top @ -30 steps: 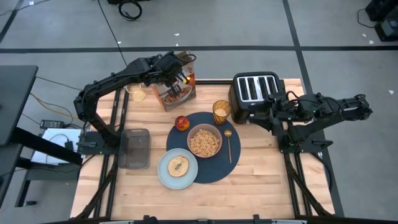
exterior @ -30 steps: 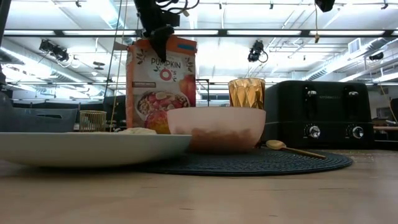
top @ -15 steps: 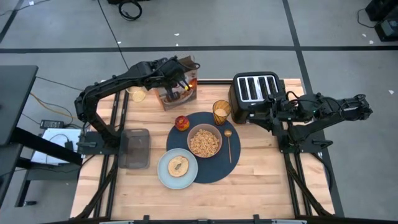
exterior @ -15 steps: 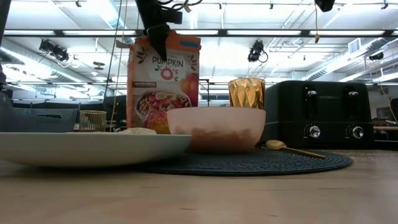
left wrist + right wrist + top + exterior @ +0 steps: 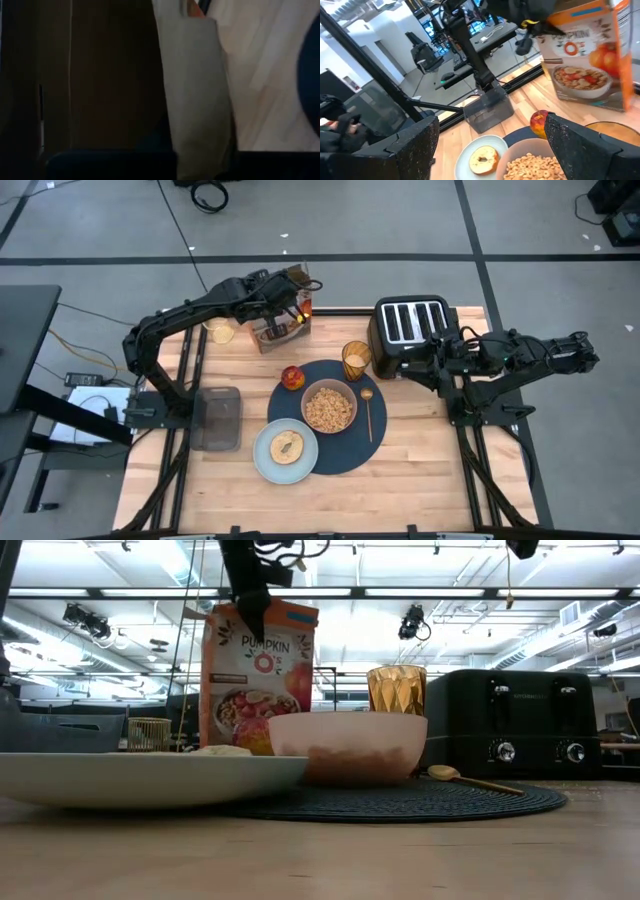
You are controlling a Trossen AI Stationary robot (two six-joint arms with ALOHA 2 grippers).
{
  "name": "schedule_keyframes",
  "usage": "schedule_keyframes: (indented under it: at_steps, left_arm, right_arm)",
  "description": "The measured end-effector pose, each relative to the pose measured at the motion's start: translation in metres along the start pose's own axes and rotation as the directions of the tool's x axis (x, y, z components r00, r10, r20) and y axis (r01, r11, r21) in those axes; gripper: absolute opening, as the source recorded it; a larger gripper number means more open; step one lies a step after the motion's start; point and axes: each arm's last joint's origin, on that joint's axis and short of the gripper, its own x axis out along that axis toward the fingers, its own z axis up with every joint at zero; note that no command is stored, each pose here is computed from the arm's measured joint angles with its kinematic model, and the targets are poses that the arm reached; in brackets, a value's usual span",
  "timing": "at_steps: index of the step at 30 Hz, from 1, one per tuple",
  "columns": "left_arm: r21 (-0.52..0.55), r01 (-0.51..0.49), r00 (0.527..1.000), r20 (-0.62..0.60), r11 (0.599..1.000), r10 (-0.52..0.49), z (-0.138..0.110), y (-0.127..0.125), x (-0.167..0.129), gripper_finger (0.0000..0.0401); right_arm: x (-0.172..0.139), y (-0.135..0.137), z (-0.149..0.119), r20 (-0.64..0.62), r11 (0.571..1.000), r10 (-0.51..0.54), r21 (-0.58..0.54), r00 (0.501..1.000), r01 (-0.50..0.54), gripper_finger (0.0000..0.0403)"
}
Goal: Arrange a breakfast setting
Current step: Pour the cereal from the cereal box into the orange bowl
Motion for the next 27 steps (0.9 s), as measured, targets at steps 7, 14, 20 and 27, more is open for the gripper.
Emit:
schedule_keyframes:
  at_steps: [7, 14, 20, 27]
  left_arm:
    - [-0.017, -0.020, 0.999, -0.028, 1.000, 0.019, 0.005, -0.005, 0.011, 0.0025]
    - [-0.020, 0.009, 1.000, -0.029, 1.000, -0.010, 0.003, -0.008, 0.007, 0.0088]
    - [-0.057, 0.033, 0.999, 0.009, 0.998, -0.032, 0.004, -0.003, -0.003, 0.0154]
    - [-0.095, 0.151, 0.985, 0.099, 0.984, -0.142, 0.005, 0.011, -0.033, 0.0231]
  right_arm:
    - [0.000, 0.002, -0.001, -0.021, 0.998, 0.047, 0.038, 0.999, -0.046, 0.0363]
    - [-0.001, 0.005, -0.002, -0.035, 0.997, 0.070, 0.035, 0.997, -0.069, 0.0363]
    - [-0.001, 0.005, -0.002, -0.035, 0.997, 0.070, 0.031, 0.997, -0.069, 0.0363]
    - [-0.001, 0.005, -0.002, -0.034, 0.998, 0.070, 0.006, 0.997, -0.070, 0.0363]
